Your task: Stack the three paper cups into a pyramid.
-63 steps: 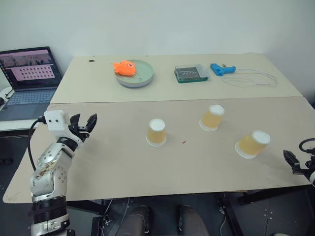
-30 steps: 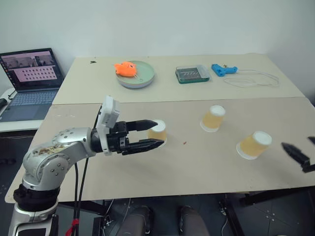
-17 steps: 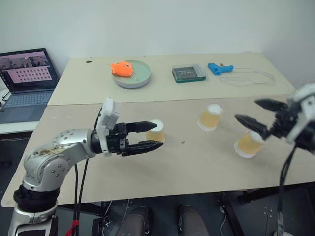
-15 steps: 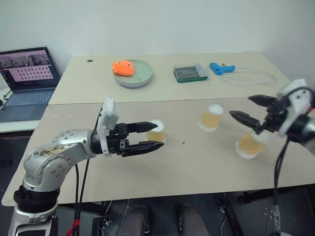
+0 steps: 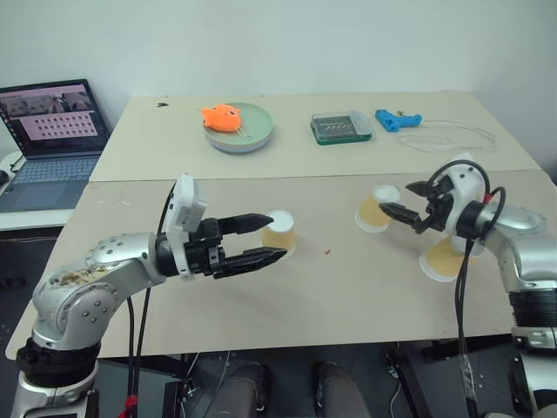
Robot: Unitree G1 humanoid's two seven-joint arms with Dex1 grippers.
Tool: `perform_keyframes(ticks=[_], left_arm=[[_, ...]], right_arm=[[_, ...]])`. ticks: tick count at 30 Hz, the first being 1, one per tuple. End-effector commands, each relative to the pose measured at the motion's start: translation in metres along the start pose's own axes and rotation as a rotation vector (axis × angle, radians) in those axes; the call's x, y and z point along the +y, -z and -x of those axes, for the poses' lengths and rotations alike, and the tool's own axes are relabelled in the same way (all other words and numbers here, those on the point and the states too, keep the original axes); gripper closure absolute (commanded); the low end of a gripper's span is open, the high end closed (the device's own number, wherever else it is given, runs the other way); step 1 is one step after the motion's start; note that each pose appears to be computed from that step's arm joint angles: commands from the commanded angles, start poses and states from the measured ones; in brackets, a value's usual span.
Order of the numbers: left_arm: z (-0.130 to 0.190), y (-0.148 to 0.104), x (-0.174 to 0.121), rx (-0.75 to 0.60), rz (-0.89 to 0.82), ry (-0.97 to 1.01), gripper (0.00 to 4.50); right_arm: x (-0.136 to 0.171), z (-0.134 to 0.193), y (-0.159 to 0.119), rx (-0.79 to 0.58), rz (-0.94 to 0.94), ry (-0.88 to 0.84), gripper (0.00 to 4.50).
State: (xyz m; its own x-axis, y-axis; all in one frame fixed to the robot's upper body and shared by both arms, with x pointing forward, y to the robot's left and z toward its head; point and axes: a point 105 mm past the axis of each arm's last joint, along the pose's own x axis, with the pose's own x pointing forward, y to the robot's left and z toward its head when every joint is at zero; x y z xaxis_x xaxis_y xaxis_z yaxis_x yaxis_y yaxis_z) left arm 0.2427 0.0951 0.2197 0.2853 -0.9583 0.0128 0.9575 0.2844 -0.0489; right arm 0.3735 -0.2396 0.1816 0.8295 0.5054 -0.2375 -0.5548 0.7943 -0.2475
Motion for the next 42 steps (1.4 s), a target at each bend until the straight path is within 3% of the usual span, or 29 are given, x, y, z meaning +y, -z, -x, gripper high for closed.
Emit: perform_keyframes(ticks=[1,12,18,23,26,31,42], left_arm=[[0.002,-0.009,-0.006,-0.017,-0.041,-0.001,0.94],[0.002,-0.008,-0.006,-0.011,-0.032,-0.003,0.94],[0.001,-0.008,-0.005,-0.010,-0.024,0.006,0.94],[0.000,-0.008,-0.004,-0.008,-0.017,0.017,0.94],[-0.002,-0.007,-0.002,-0.005,-0.011,0.020,0.94],[-0.004,-0.007,-0.001,0.001,0.000,0.038,0.94],[-0.009,-0.011,0.000,0.011,-0.001,0.070,0.94]], right_arm=[[0.001,-0.006,-0.012,-0.034,0.040,-0.014,0.03],[0.009,0.003,-0.030,-0.064,0.078,-0.041,0.03],[0.032,0.041,-0.061,-0.120,0.116,-0.041,0.03],[0.032,0.079,-0.073,-0.144,0.087,0.065,0.03],[0.021,0.118,-0.057,-0.094,0.030,0.204,0.03],[0.022,0.150,-0.005,0.060,-0.058,0.305,0.03],[0.030,0.154,0.052,0.111,-0.201,0.395,0.03]])
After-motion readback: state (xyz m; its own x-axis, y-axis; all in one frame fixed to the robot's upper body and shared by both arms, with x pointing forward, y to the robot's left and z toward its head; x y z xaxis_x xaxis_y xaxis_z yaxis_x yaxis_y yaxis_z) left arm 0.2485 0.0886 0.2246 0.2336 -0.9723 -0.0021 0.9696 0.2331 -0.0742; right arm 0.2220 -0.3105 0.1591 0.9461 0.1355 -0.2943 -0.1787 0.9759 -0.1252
